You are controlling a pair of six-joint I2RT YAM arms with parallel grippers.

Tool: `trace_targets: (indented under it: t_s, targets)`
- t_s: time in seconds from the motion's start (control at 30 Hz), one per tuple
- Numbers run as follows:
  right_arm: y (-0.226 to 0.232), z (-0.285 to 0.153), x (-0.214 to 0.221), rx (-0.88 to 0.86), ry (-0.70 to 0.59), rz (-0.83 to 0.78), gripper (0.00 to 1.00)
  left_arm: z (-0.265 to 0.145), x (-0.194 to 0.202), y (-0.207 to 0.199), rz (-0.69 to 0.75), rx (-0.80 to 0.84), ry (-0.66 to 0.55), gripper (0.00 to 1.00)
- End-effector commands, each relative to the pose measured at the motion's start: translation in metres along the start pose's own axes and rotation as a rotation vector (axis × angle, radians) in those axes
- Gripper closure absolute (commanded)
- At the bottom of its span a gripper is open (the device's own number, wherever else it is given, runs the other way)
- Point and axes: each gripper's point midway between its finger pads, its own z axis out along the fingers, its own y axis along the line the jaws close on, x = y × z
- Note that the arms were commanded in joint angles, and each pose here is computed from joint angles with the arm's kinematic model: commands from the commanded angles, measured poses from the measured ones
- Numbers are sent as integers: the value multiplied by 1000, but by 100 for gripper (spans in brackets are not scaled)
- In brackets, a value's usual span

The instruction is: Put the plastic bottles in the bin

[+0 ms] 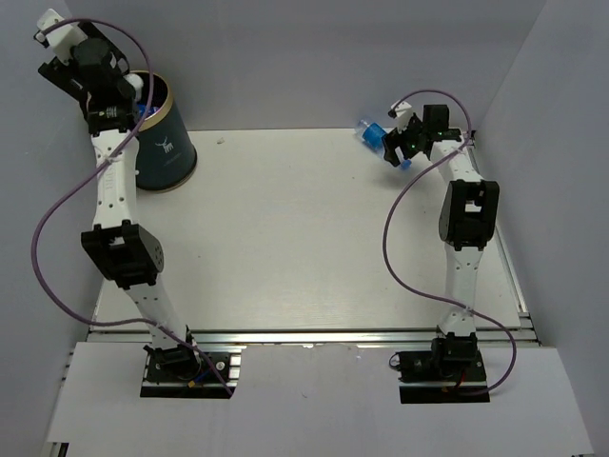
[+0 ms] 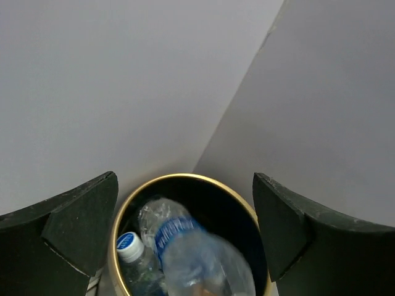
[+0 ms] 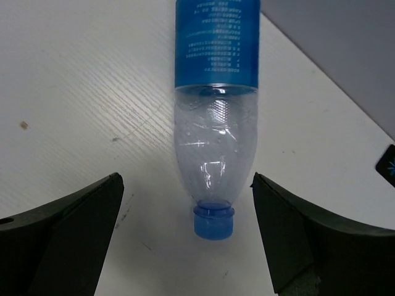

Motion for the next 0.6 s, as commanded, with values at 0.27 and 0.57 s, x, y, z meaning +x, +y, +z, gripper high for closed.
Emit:
trace_targets:
  t_s: [0.27, 0.57]
  targets:
    - [1, 62, 19, -49, -71, -39, 11, -107, -92, -54, -264, 524, -16, 2]
    - [37, 50, 3, -199, -139, 93, 78, -189, -52, -94, -265, 695, 85, 2]
